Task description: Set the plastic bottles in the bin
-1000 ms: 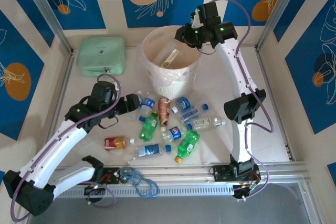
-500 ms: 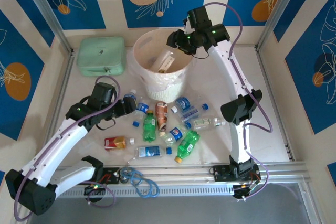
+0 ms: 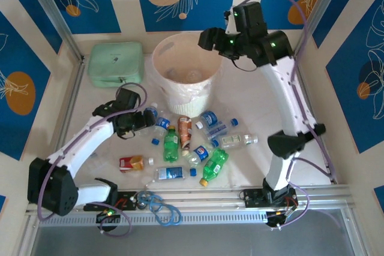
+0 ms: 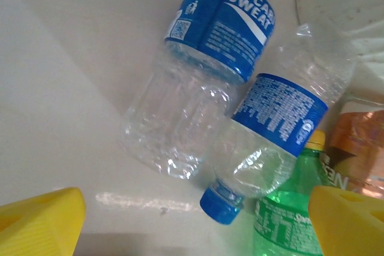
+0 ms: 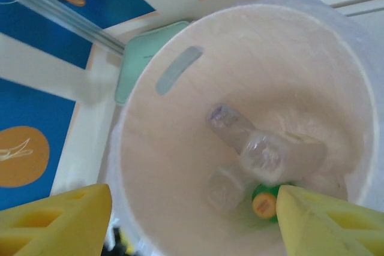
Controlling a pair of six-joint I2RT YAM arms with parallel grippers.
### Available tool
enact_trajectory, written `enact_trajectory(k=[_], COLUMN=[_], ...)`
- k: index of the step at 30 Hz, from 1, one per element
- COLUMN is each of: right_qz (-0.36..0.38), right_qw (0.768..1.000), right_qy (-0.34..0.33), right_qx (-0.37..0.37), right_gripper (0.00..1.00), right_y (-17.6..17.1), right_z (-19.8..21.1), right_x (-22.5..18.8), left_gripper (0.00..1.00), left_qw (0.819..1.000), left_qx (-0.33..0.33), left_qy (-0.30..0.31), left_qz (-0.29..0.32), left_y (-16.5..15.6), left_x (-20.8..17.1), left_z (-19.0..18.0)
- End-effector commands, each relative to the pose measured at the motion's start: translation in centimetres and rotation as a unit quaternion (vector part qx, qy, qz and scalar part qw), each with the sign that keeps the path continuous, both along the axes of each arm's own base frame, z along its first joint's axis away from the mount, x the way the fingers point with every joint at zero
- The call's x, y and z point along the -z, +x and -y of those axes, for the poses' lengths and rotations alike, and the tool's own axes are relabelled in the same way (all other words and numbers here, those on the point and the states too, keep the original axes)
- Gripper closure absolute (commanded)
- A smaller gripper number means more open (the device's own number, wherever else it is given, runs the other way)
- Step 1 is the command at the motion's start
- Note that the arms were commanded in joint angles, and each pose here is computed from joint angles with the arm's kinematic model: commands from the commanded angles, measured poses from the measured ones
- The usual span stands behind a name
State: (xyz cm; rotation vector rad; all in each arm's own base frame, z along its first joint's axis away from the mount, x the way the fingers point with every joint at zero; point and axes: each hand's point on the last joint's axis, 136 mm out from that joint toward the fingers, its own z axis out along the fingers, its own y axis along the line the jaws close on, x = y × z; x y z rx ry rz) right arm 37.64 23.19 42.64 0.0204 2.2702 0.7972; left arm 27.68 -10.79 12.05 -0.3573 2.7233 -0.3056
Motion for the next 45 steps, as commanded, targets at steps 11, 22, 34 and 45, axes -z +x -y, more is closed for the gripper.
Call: enact_trajectory(k=[11, 22, 34, 45], right_qz=[-0.006, -0.06, -0.076, -0.106], right_qw=[1.0, 0.996, 0.995, 0.993], right_qy=[-0.003, 0.065, 0.063, 0.044], right_qx=[-0.03, -0.023, -0.027, -0.017], right_gripper=[0.26, 0.23, 0.24, 0.26], right_y=[-14.1, -17.6, -18.0, -17.6], right_z=[2.8, 4.0, 3.2, 2.2], right_x=[6.5, 11.1, 11.3, 12.7], left_gripper=[0.05, 0.08, 0.14, 0.23], left_qw=[0.998, 0.995, 0.995, 0.997], left_qx=[0.053, 0.065, 0.039, 0.004], left_qy=[0.041, 0.08, 0.084, 0.062], left_qz=[0.001, -0.014, -0.04, -0.05], left_y=[3.6, 6.3, 6.6, 7.9], left_x=[1.6, 3.8, 7.4, 8.6], left_z=[0.6, 0.6, 0.3, 0.3])
